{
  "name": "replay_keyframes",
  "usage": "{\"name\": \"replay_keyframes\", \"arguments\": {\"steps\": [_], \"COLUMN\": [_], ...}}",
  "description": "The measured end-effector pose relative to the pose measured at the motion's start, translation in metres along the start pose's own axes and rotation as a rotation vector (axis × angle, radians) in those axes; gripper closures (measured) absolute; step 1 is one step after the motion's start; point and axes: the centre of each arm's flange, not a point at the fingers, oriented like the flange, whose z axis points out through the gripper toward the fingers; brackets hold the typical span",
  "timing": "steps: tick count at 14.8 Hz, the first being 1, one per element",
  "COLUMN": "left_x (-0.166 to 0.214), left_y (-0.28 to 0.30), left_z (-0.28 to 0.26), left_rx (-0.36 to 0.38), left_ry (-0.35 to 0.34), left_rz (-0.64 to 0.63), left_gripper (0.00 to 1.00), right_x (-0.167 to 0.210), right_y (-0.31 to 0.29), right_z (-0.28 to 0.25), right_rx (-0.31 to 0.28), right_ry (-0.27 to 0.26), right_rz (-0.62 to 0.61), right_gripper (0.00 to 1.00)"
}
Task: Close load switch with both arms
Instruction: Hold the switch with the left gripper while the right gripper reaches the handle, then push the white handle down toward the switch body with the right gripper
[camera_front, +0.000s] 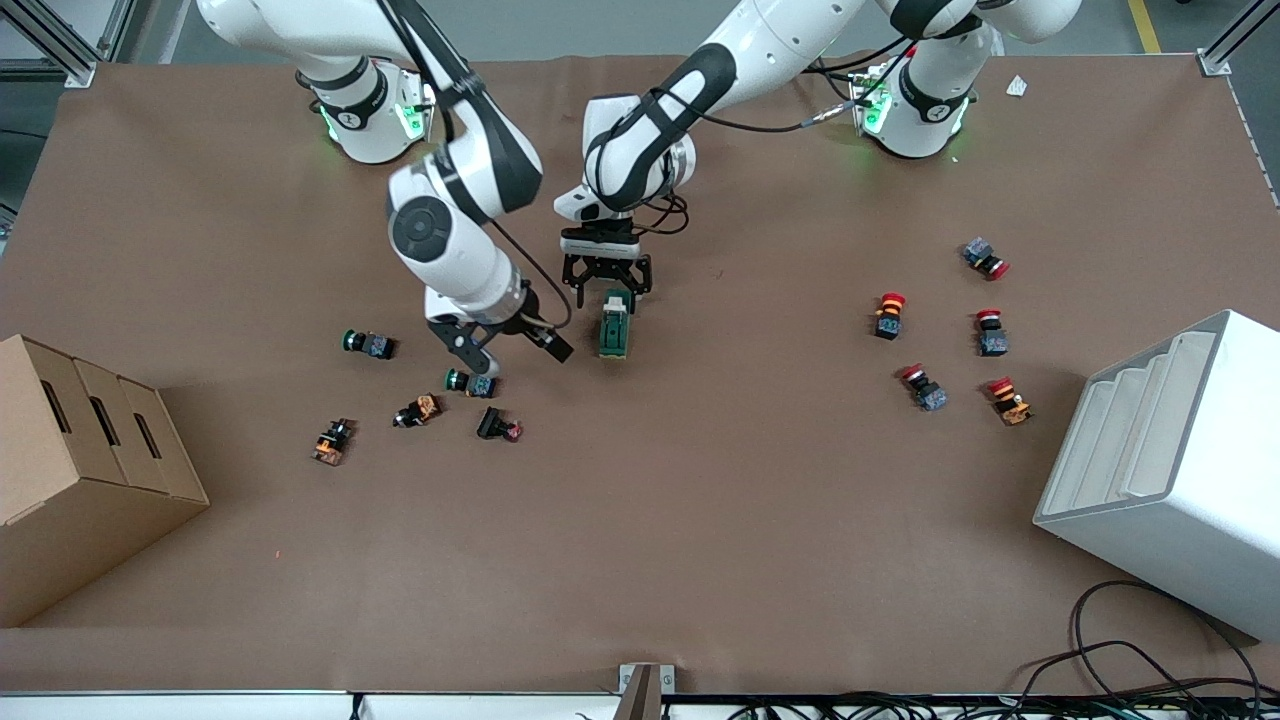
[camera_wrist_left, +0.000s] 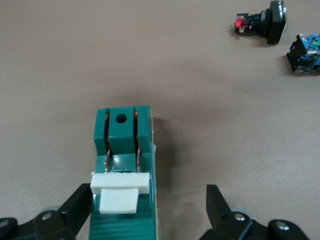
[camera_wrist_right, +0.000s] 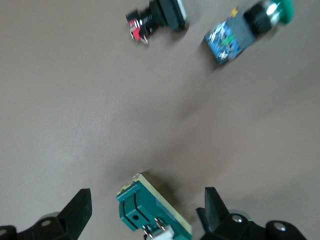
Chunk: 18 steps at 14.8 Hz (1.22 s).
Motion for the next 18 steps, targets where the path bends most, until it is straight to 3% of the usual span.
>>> {"name": "replay_keyframes", "arguments": {"steps": [3,6,10,18], "left_x": [-0.009,-0.017,-0.046,-0.072], "left_y": [-0.007,-0.002,0.005,-0.005], "left_z": [0.007,0.001,-0.009,0.003], "left_rx": [0.017,0.060,0.045,0.025], "left_ry": [0.037,0.099,0.154,0.309], "left_rz": [-0.032,-0.083,-0.075,-0.063], "left_gripper": [0.00,0.00,0.00,0.00], "right_x": [-0.004,-0.023,-0.032,-0.073], "right_y": [-0.007,-0.015,-0.015,-0.011], "right_z": [0.022,0.040,0.052,0.080], "right_rx": [0.004,-0.007,-0.020,-0.053], "right_ry": [-0.038,-0.062,-0.079,-0.138], "right_rz": [0.035,-0.048,-0.149,-0.199], "right_gripper": [0.00,0.00,0.00,0.00]}}
